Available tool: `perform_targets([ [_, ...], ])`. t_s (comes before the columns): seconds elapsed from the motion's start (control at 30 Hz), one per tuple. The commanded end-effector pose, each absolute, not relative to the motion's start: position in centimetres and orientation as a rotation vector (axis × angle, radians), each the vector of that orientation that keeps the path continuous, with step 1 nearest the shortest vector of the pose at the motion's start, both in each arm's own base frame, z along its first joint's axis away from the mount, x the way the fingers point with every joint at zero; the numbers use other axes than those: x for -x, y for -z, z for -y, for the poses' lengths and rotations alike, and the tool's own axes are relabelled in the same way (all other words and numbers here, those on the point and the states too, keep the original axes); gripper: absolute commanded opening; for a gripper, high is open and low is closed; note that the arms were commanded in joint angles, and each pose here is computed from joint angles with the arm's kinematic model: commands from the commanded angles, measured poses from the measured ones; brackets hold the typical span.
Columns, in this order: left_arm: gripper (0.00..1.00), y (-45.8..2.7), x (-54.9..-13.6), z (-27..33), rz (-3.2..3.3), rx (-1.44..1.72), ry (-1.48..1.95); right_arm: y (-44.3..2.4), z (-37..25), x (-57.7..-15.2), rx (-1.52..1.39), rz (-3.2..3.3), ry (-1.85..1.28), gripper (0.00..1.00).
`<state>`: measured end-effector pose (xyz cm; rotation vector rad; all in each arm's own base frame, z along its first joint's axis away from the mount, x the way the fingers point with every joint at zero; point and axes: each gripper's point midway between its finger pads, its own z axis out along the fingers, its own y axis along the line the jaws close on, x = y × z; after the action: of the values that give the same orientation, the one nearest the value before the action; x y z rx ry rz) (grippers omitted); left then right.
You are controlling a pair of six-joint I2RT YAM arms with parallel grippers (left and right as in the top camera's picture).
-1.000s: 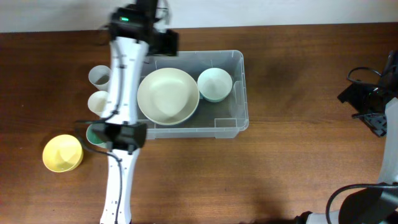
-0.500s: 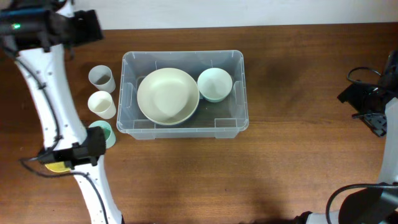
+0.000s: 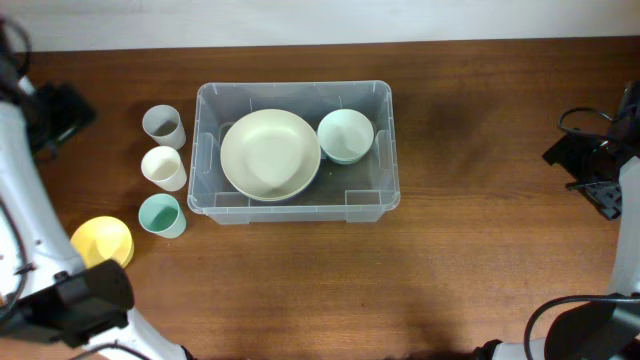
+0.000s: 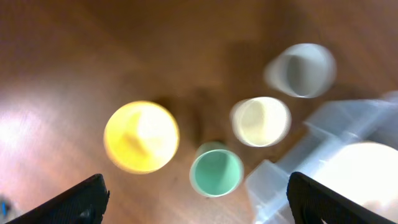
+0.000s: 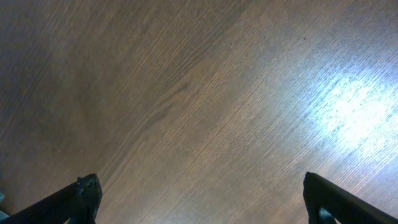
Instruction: Pack container
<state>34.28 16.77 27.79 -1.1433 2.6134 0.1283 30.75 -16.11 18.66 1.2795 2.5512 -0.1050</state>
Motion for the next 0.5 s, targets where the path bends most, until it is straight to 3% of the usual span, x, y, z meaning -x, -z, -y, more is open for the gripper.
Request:
perform_targets([
  [0.0, 0.94, -26.6, -31.3, -18.5, -2.579, 1.355, -0.155, -18.4, 16.2, -30.7, -1.29, -2.554, 0.107, 0.99],
  [0.23, 0.94, -20.0, -27.6, -18.2, -2.611, 1.782, -0.091, -18.4, 16.2, -30.7, -1.29, -2.553, 0.107, 0.99],
  [0.47, 0.93, -15.4, -26.0, -19.2, -2.63, 1.886, -0.125, -18.4, 16.2, -30.7, -1.29, -2.553, 0.107, 0.99],
])
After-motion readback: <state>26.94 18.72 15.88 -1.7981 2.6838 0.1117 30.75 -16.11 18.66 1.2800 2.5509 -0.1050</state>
